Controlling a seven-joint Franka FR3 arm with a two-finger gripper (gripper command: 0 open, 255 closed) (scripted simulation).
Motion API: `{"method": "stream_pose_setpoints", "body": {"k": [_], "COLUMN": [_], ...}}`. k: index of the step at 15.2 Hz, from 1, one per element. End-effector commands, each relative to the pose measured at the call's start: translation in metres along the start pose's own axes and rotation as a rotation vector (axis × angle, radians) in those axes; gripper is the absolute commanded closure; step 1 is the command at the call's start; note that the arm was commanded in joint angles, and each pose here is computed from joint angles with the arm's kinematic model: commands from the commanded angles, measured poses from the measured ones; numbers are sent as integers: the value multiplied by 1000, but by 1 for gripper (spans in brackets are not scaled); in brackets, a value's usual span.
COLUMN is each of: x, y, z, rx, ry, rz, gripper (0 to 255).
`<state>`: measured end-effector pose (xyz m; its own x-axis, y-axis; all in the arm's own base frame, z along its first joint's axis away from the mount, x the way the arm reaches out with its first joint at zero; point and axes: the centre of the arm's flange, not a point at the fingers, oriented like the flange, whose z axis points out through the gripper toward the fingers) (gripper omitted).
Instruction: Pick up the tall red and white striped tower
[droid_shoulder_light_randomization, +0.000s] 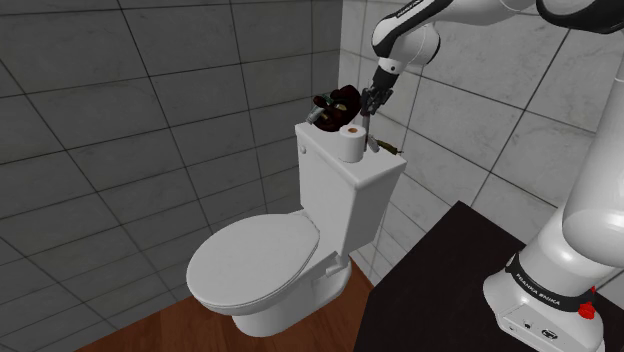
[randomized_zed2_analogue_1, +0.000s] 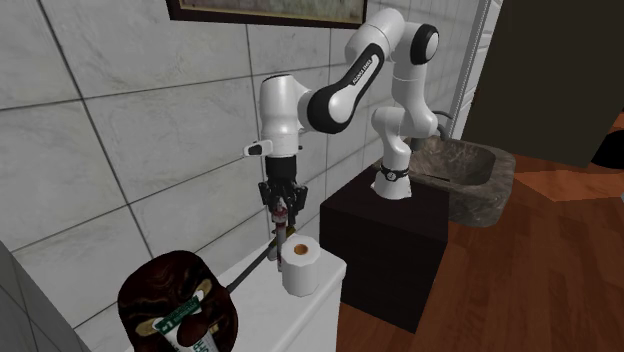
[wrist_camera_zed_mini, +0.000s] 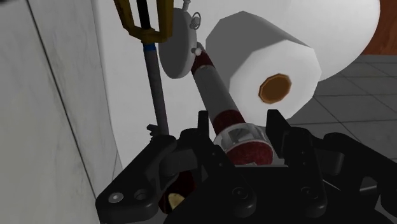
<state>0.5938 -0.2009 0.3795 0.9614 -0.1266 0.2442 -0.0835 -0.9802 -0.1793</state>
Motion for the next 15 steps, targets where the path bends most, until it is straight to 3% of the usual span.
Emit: {"method": "stream_pose_setpoints", "body": {"k": [1, 15], "x": [3, 18], "y": [-2, -13], "z": [-9, -71], "rx": [0, 0], "ry": [0, 0], "rz": [0, 0], "gripper": [255, 255]}}
